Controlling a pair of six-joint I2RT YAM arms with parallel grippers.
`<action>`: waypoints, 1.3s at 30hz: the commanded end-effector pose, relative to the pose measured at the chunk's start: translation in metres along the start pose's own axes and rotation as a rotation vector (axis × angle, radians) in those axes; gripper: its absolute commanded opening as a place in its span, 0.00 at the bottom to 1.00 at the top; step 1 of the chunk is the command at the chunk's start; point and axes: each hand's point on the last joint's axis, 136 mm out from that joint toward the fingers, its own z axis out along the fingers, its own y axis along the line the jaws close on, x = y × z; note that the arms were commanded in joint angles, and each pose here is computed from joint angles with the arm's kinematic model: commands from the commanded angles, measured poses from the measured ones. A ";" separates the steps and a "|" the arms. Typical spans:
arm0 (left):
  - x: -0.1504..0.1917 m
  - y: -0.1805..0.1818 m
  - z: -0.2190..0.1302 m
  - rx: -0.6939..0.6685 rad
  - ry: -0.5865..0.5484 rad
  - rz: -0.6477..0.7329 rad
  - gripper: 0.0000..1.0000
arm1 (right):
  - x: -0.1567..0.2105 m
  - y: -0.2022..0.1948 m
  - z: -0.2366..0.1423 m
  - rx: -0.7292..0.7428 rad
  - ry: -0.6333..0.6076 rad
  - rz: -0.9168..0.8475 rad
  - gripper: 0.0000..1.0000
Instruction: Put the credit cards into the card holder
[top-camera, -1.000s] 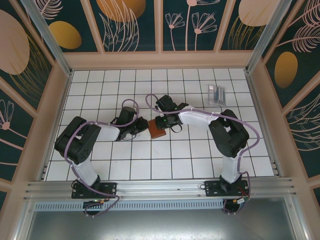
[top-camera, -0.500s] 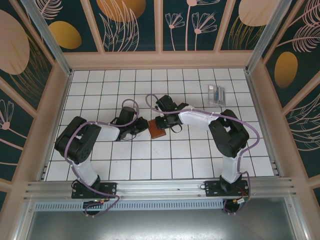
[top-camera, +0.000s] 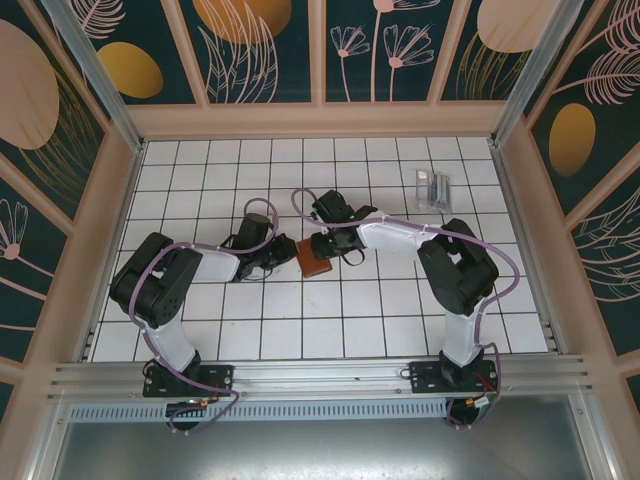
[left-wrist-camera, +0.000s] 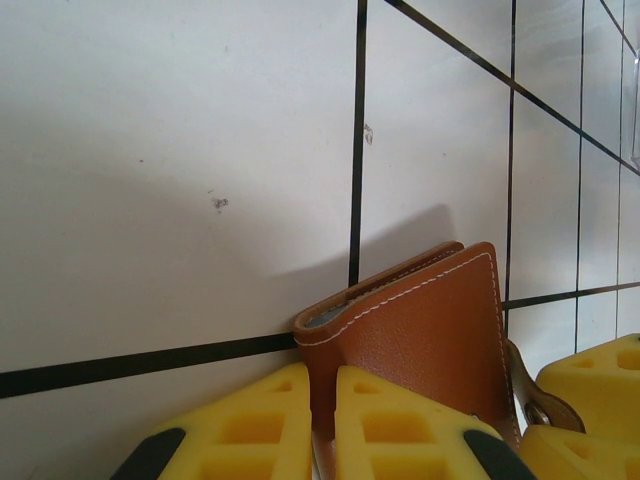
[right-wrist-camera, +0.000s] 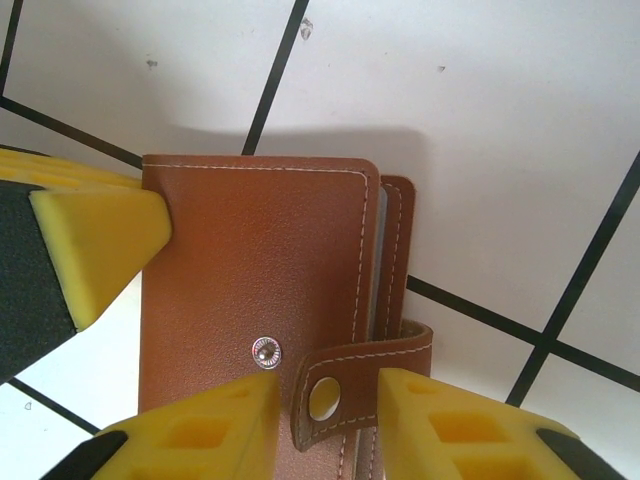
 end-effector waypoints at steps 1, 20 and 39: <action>0.020 0.021 0.006 -0.063 0.080 -0.028 0.12 | -0.016 0.001 -0.017 0.010 -0.044 -0.004 0.30; 0.020 0.020 0.006 -0.059 0.082 -0.027 0.11 | -0.020 0.001 -0.022 0.009 -0.060 0.005 0.30; 0.020 0.018 0.006 -0.054 0.089 -0.025 0.08 | -0.019 0.007 -0.022 -0.029 -0.058 0.015 0.04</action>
